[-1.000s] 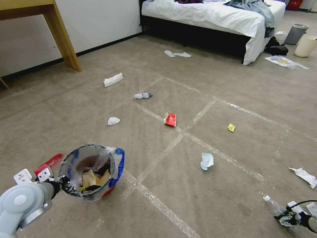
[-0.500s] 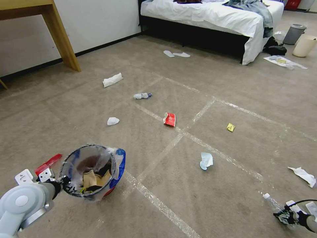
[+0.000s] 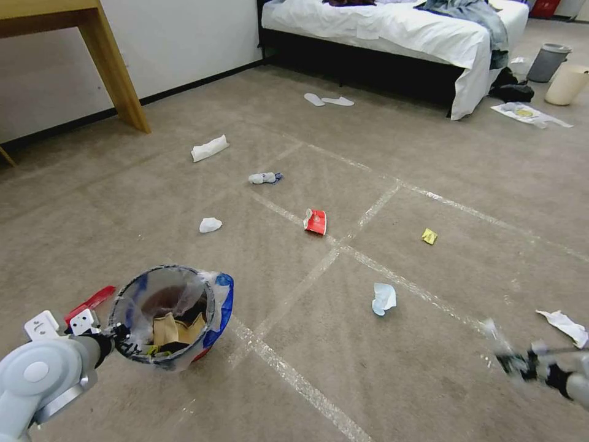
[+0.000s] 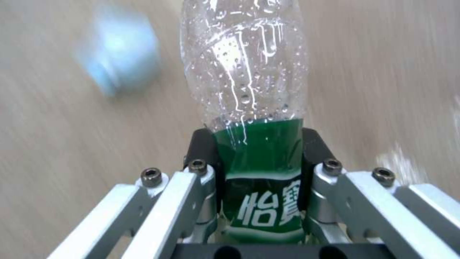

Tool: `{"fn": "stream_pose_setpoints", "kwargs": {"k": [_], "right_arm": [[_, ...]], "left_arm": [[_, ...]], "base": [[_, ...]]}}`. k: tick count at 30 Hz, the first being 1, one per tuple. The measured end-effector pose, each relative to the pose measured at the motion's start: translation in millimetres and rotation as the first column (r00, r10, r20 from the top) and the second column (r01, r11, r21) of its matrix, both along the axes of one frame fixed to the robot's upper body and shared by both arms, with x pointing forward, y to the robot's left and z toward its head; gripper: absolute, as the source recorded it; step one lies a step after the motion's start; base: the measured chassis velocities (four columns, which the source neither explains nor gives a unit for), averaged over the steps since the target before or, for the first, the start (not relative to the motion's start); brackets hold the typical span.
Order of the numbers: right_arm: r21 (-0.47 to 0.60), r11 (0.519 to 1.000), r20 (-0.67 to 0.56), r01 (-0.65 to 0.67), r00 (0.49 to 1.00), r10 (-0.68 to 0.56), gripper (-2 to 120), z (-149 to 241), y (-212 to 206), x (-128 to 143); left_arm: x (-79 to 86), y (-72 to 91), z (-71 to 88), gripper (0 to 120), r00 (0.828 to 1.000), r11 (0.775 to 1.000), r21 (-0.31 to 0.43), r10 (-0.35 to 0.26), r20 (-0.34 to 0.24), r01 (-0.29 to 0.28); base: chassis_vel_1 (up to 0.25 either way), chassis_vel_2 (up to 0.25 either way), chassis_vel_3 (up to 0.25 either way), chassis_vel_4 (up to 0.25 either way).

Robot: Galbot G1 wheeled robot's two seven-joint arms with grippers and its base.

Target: Pick up the trash bin and place the garbage on the floor into it.

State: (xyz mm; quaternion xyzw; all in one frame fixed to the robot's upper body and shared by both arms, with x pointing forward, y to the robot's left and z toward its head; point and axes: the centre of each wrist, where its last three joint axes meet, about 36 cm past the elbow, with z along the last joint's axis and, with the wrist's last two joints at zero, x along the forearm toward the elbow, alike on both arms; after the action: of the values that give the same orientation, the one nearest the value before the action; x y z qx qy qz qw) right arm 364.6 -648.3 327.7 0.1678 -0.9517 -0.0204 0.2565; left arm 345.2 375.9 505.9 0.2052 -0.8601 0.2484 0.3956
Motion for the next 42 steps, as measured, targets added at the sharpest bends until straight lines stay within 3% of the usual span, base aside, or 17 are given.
{"fn": "stream_pose_setpoints", "kwargs": {"k": [1, 4, 6, 7, 9, 10, 12, 13, 15, 16, 18, 19, 22, 25, 28, 34, 42], "right_arm": [[0.0, 1.0, 0.0, 0.0, 1.0, 0.0, 22, 0.0, 0.0, 0.0], [0.135, 0.988, 0.155, -0.071, 0.987, 0.05, 22, 27.5, 20.1, 28.0], [0.232, 0.954, 0.32, -0.193, 0.941, 0.112, 22, 61.2, 54.6, 60.7], [0.232, 0.954, 0.32, -0.193, 0.941, 0.112, 22, 61.2, 54.6, 60.7], [0.298, 0.89, 0.478, -0.345, 0.861, 0.174, 22, 106.3, 105.9, 91.2], [0.298, 0.89, 0.478, -0.345, 0.861, 0.174, 22, 106.3, 105.9, 91.2], [0.304, 0.844, 0.544, -0.443, 0.808, 0.228, 22, 131.6, 141.1, 102.1], [0.304, 0.844, 0.544, -0.443, 0.808, 0.228, 22, 131.6, 141.1, 102.1], [0.309, 0.778, 0.576, -0.547, 0.759, 0.304, 22, 145.4, 189.1, 107.2], [0.309, 0.778, 0.576, -0.547, 0.759, 0.304, 22, 145.4, 189.1, 107.2], [0.317, 0.712, 0.592, -0.626, 0.717, 0.367, 22, 148.6, 231.6, 112.9], [0.317, 0.712, 0.592, -0.626, 0.717, 0.367, 22, 148.6, 231.6, 112.9], [0.331, 0.593, 0.64, -0.734, 0.636, 0.431, 22, 155.9, 307.7, 134.4], [0.333, 0.563, 0.653, -0.757, 0.615, 0.441, 22, 157.6, 326.6, 141.3], [0.357, 0.473, 0.671, -0.805, 0.574, 0.47, 22, 153.2, 389.3, 161.9], [0.379, 0.416, 0.647, -0.826, 0.559, 0.519, 22, 130.7, 438.2, 179.9], [0.41, 0.322, 0.633, -0.853, 0.521, 0.573, 22, 110.4, 504.0, 177.0]], "left_arm": [[0.0, 0.0, 0.0, 0, 1.0, 1.0, 0.0, 0.0, 0.0, 0.0], [-0.1, -0.4, 2.5, 0, 1.0, 1.0, 0.001, -0.007, 0.002, 0.007], [-0.1, 0.3, 4.8, 0, 1.0, 1.0, -0.01, -0.009, 0.01, 0.009], [-0.1, 0.3, 4.8, 0, 1.0, 1.0, -0.01, -0.009, 0.01, 0.009], [2.1, 1.1, 9.6, 0, 1.0, 1.0, -0.025, -0.01, 0.024, 0.011], [2.1, 1.1, 9.6, 0, 1.0, 1.0, -0.025, -0.01, 0.024, 0.011], [5.3, -0.2, 11.5, 0, 0.999, 0.999, -0.038, -0.022, 0.035, 0.023], [5.3, -0.2, 11.5, 0, 0.999, 0.999, -0.038, -0.022, 0.035, 0.023], [9.5, 0.6, 11.1, 0, 0.999, 0.998, -0.052, -0.031, 0.043, 0.033], [9.5, 0.6, 11.1, 0, 0.999, 0.998, -0.052, -0.031, 0.043, 0.033], [11.0, 2.6, 10.5, 0, 0.998, 0.997, -0.067, -0.032, 0.049, 0.036], [11.0, 2.6, 10.5, 0, 0.998, 0.997, -0.067, -0.032, 0.049, 0.036], [13.1, 4.9, 10.2, 0, 0.997, 0.996, -0.077, -0.036, 0.064, 0.04], [13.6, 4.6, 10.2, 0, 0.997, 0.996, -0.08, -0.038, 0.067, 0.043], [17.8, 2.5, 8.9, 0, 0.996, 0.995, -0.084, -0.051, 0.07, 0.057], [23.3, 2.4, 2.8, 0, 0.997, 0.994, -0.09, -0.056, 0.058, 0.061], [32.0, 2.6, -5.4, 0, 0.997, 0.994, -0.093, -0.06, 0.055, 0.065]], "base": [[0.0, 0.0, 0.0, 0.0], [0.0, 0.0, 0.0, 0.0], [0.0, 0.0, 0.0, 0.0], [0.0, 0.0, 0.0, 0.0], [0.0, 0.0, 0.0, 0.0], [0.0, 0.0, 0.0, 0.0], [0.0, 0.0, 0.0, 0.0], [0.0, 0.0, 0.0, 0.0], [0.0, 0.0, 0.0, 0.0], [0.0, 0.0, 0.0, 0.0], [0.0, 0.0, 0.0, 0.0], [0.0, 0.0, 0.0, 0.0], [0.0, 0.0, 0.0, 0.0], [0.0, 0.0, 0.0, 0.0], [0.0, 0.0, 0.0, 0.0], [0.0, 0.0, 0.0, 0.0], [0.0, 0.0, 0.0, 0.0]]}}
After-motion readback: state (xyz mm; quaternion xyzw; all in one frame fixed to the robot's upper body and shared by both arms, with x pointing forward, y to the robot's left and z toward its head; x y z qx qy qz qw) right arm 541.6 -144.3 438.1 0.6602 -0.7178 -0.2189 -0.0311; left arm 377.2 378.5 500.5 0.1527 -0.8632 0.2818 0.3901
